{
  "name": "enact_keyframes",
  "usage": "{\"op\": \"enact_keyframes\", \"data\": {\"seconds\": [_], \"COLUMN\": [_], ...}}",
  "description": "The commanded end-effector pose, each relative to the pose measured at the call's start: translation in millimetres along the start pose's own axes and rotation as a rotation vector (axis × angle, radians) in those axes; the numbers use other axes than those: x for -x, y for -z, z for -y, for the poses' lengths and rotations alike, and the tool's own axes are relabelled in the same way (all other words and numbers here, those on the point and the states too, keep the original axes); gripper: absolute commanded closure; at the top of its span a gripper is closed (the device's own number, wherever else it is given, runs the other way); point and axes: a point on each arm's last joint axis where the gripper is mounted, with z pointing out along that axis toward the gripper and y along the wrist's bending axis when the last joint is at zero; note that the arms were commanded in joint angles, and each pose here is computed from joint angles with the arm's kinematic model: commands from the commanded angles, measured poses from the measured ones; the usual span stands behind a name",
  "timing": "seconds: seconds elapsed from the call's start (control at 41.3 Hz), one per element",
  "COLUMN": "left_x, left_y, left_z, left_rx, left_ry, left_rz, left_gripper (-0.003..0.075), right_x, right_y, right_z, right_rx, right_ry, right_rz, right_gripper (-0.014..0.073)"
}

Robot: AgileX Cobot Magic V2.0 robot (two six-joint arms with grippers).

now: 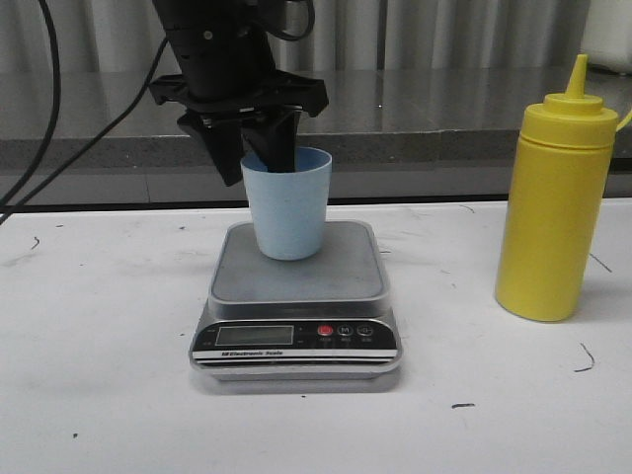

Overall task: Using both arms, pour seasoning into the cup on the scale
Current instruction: 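Lift the blue cup with the left gripper and lower it onto the scale, then open the left gripper and raise it away from the cup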

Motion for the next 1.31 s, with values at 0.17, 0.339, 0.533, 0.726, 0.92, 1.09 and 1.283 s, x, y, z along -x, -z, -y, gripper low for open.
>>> {"op": "enact_keyframes", "data": {"seconds": [0.17, 0.339, 0.533, 0.726, 0.92, 1.09, 1.283], "left_x": [2.4, -19.3, -57.6, -100.8, -147.7, -185.0, -230.8], "left_y": [97.4, 135.8, 168.3, 195.7, 220.0, 235.9, 250.8], "left_z": [11.4, 10.8, 8.1, 4.8, 7.8, 9.4, 11.0], "left_rx": [-0.017, 0.015, 0.045, 0.056, 0.044, 0.031, 0.030], "left_ry": [-0.012, -0.031, -0.040, -0.027, -0.016, 0.022, 0.017], "left_rz": [0.247, 0.330, 0.409, 0.490, 0.555, 0.625, 0.716], "left_gripper": [0.0292, 0.0292, 0.0292, 0.0292, 0.0292, 0.0292, 0.0292], "right_x": [14.0, 14.0, 14.0, 14.0, 14.0, 14.0, 14.0], "right_y": [5.6, 5.6, 5.6, 5.6, 5.6, 5.6, 5.6], "right_z": [1.0, 1.0, 1.0, 1.0, 1.0, 1.0, 1.0], "right_rx": [-0.009, -0.009, -0.009, -0.009, -0.009, -0.009, -0.009], "right_ry": [0.013, 0.013, 0.013, 0.013, 0.013, 0.013, 0.013], "right_rz": [0.085, 0.085, 0.085, 0.085, 0.085, 0.085, 0.085], "right_gripper": [0.0043, 0.0043, 0.0043, 0.0043, 0.0043, 0.0043, 0.0043]}}
